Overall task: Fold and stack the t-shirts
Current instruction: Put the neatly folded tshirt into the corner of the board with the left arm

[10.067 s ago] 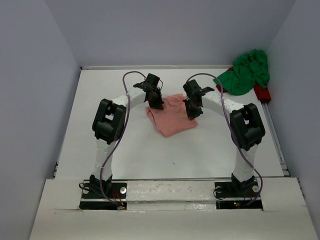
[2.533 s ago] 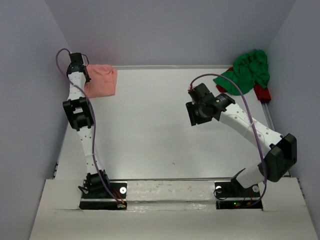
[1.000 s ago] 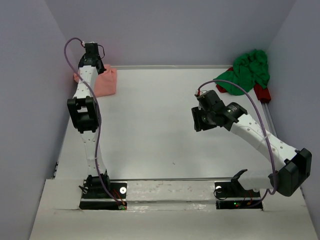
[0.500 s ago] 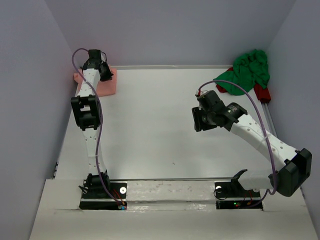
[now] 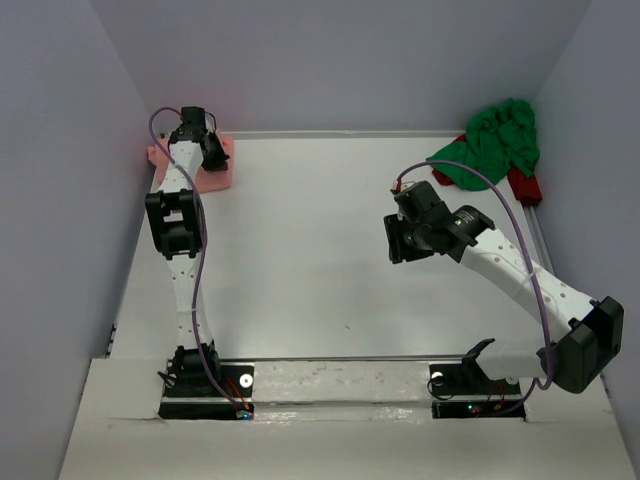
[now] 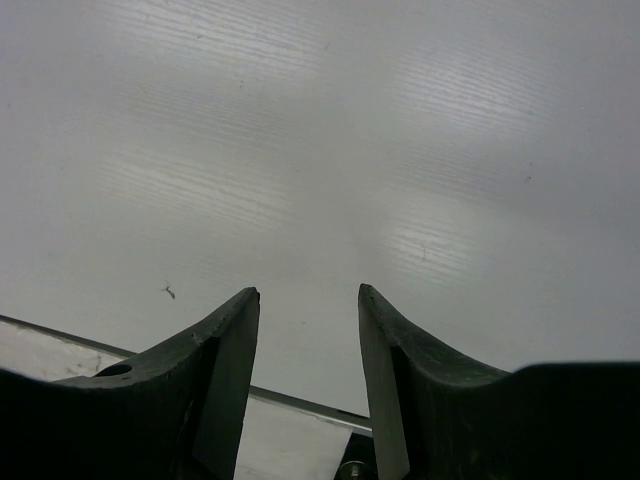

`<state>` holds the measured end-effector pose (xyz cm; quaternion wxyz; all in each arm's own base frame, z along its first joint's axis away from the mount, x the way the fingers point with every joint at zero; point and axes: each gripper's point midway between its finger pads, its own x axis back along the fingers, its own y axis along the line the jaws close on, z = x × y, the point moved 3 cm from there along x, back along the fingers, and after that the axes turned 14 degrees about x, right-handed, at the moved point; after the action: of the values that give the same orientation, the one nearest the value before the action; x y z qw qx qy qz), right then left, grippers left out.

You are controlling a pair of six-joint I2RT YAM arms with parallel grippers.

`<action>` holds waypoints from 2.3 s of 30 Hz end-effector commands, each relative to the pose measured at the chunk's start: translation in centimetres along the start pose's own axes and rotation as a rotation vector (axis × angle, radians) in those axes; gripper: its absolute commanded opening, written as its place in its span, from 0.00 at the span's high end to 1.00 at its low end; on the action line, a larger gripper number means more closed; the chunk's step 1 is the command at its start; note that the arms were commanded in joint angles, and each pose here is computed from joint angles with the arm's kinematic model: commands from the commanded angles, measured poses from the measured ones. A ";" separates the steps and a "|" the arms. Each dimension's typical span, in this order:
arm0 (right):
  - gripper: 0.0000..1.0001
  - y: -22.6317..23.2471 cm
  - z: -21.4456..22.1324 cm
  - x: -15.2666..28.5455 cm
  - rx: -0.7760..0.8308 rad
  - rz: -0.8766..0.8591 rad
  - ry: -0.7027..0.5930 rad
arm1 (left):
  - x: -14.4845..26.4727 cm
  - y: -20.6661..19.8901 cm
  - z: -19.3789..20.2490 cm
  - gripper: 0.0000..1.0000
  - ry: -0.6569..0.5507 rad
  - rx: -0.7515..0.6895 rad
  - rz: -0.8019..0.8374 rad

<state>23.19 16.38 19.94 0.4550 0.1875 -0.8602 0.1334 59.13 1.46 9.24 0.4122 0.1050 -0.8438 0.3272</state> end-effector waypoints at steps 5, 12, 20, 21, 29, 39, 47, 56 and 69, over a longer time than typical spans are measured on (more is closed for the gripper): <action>0.50 0.1 -0.6 0.5 -0.006 -0.007 -0.046 | -0.4 1.6 1.1 1.00 0.025 0.012 -0.086; 0.50 0.1 -0.7 0.8 -0.006 -0.010 -0.060 | -1.1 3.5 3.0 1.00 0.058 -0.010 -0.195; 0.50 0.1 -0.7 1.4 -0.006 -0.018 -0.078 | -0.5 6.5 4.3 1.00 0.071 -0.044 -0.335; 0.50 0.1 -0.7 1.5 -0.006 -0.019 -0.081 | -0.5 6.6 4.5 1.00 0.076 -0.044 -0.338; 0.50 0.1 -0.3 1.8 0.002 -0.028 -0.087 | 0.3 8.1 5.8 1.00 0.103 -0.049 -0.394; 0.50 0.3 -0.1 1.9 0.011 -0.049 -0.098 | 1.8 10.2 5.9 1.00 0.124 -0.021 -0.452; 0.50 0.3 0.5 1.7 0.005 -0.050 -0.092 | 3.0 9.5 4.4 1.00 0.080 -0.001 -0.419; 0.50 0.5 0.9 0.0 0.002 -0.048 -0.066 | 6.0 6.2 3.0 0.47 0.013 -0.022 -0.293; 0.49 -0.2 -2.1 -0.1 0.014 0.014 -0.156 | 15.2 -3.2 0.4 0.01 -0.193 -0.114 -0.087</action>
<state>23.09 16.13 18.82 0.4330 0.1943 -0.8698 0.1345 50.94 1.95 14.22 0.4209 0.1942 -0.8509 0.2471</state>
